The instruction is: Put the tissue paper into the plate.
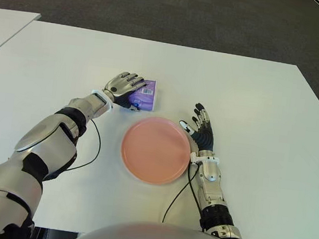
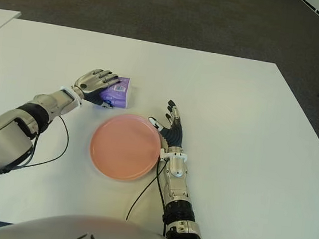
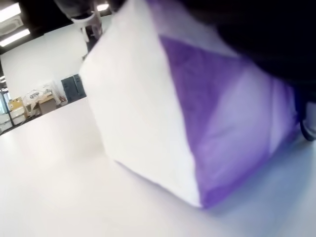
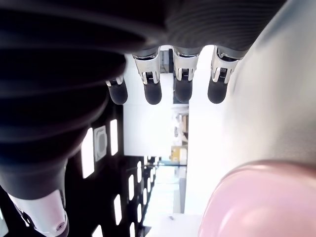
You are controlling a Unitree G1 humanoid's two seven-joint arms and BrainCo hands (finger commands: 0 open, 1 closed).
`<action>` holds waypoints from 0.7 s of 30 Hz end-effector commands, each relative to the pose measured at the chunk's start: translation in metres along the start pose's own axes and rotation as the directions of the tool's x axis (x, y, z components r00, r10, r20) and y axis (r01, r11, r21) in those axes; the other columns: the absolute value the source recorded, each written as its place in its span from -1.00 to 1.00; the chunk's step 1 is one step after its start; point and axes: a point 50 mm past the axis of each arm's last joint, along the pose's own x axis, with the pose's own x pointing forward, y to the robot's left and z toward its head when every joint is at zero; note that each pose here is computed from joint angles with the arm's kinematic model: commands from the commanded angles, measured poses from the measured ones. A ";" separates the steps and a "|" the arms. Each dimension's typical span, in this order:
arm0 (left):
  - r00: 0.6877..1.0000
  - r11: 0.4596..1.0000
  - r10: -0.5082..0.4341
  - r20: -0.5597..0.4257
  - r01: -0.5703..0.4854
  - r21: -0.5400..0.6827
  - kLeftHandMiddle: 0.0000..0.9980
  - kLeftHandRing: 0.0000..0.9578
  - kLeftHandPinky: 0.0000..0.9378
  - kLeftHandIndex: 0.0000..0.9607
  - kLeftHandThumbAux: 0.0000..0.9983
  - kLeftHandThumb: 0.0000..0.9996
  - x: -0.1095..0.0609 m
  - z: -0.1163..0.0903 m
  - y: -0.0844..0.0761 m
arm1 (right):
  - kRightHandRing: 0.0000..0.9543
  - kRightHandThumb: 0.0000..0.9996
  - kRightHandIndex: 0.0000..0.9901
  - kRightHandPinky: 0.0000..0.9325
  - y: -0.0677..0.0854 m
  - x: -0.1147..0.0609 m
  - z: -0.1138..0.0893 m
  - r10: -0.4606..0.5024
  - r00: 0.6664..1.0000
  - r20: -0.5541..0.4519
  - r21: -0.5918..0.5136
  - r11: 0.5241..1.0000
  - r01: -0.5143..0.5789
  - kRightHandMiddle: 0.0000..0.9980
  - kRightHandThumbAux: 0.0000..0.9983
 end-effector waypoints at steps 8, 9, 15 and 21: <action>0.970 0.970 -0.241 0.021 0.241 -0.016 -1.00 -1.00 -1.00 -1.00 -0.24 -0.96 -0.027 0.017 -0.052 | -1.00 -0.97 -1.00 -1.00 -0.002 -0.023 -0.027 -0.018 0.986 -0.166 0.007 1.000 0.020 -1.00 0.41; 0.970 0.970 -0.243 0.020 0.243 -0.015 -1.00 -1.00 -1.00 -1.00 -0.24 -0.96 -0.028 0.017 -0.052 | -1.00 -0.97 -1.00 -1.00 -0.002 -0.023 -0.026 -0.019 0.986 -0.165 0.007 1.000 0.020 -1.00 0.41; 0.967 0.967 -0.253 0.018 0.253 -0.014 -1.00 -1.00 -1.00 -1.00 -0.24 -0.96 -0.029 0.016 -0.053 | -1.00 -0.96 -1.00 -1.00 -0.002 -0.024 -0.026 -0.020 0.986 -0.165 0.009 1.000 0.022 -1.00 0.41; 0.968 0.968 -0.249 0.016 0.249 -0.020 -1.00 -1.00 -1.00 -1.00 -0.23 -0.94 -0.030 0.012 -0.052 | -1.00 -0.94 -1.00 -1.00 -0.002 -0.025 -0.025 -0.014 0.985 -0.171 0.014 1.000 0.017 -1.00 0.39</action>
